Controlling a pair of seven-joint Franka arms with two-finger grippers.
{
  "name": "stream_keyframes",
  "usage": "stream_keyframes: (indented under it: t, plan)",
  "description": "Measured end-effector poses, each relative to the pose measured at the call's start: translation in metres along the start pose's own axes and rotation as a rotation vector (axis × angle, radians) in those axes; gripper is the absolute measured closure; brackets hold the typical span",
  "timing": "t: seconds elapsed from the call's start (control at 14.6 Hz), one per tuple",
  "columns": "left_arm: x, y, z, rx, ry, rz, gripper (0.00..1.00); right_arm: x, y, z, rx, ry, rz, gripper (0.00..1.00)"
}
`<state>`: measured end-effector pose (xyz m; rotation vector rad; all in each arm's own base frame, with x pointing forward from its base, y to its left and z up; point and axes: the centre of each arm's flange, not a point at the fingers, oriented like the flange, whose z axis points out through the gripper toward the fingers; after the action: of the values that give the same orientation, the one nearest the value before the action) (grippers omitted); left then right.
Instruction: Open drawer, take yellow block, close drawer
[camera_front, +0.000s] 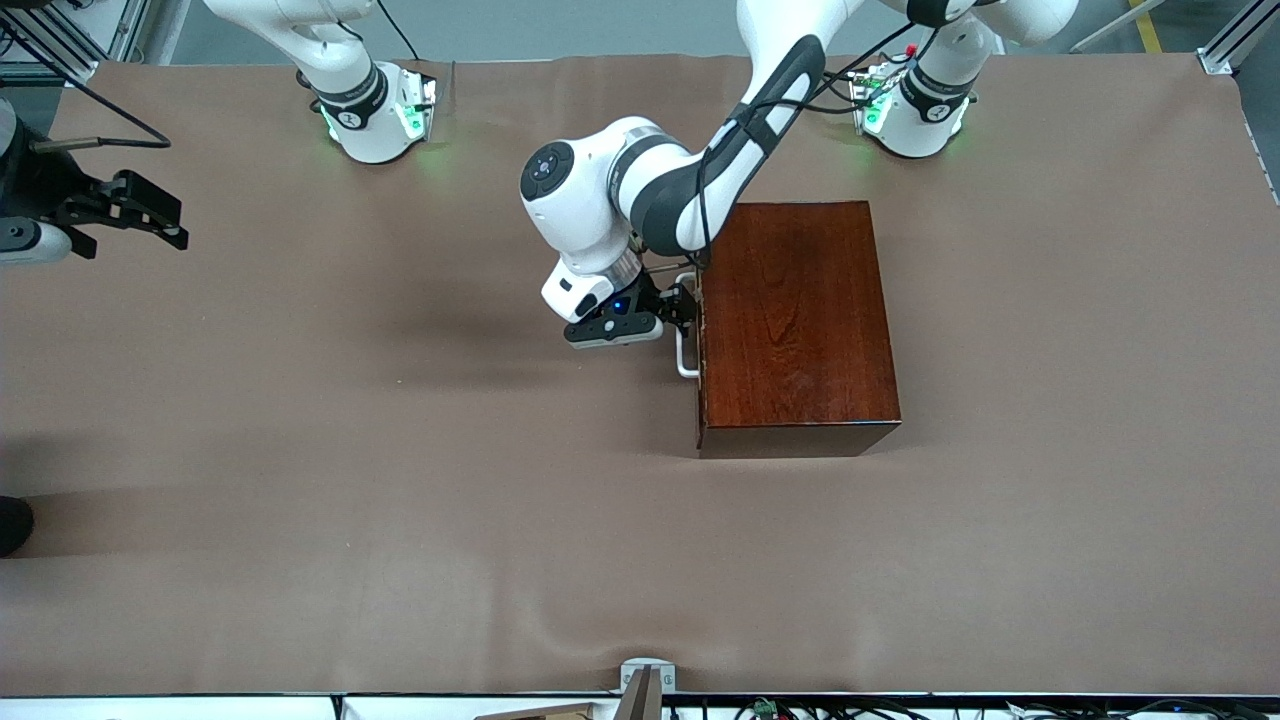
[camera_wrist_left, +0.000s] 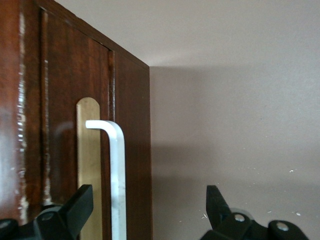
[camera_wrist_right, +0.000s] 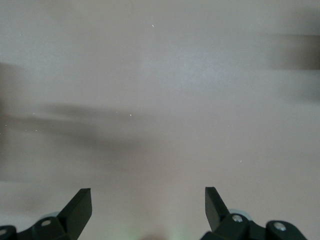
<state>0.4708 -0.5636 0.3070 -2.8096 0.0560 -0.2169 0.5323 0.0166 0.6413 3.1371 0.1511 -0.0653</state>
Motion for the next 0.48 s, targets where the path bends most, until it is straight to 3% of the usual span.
stream_keyframes:
  t: [0.48]
  plan:
    - [-0.007, 0.01, 0.022, 0.025, -0.015, 0.011, 0.0, 0.003, 0.001, 0.002, 0.0, 0.004, 0.001, 0.0]
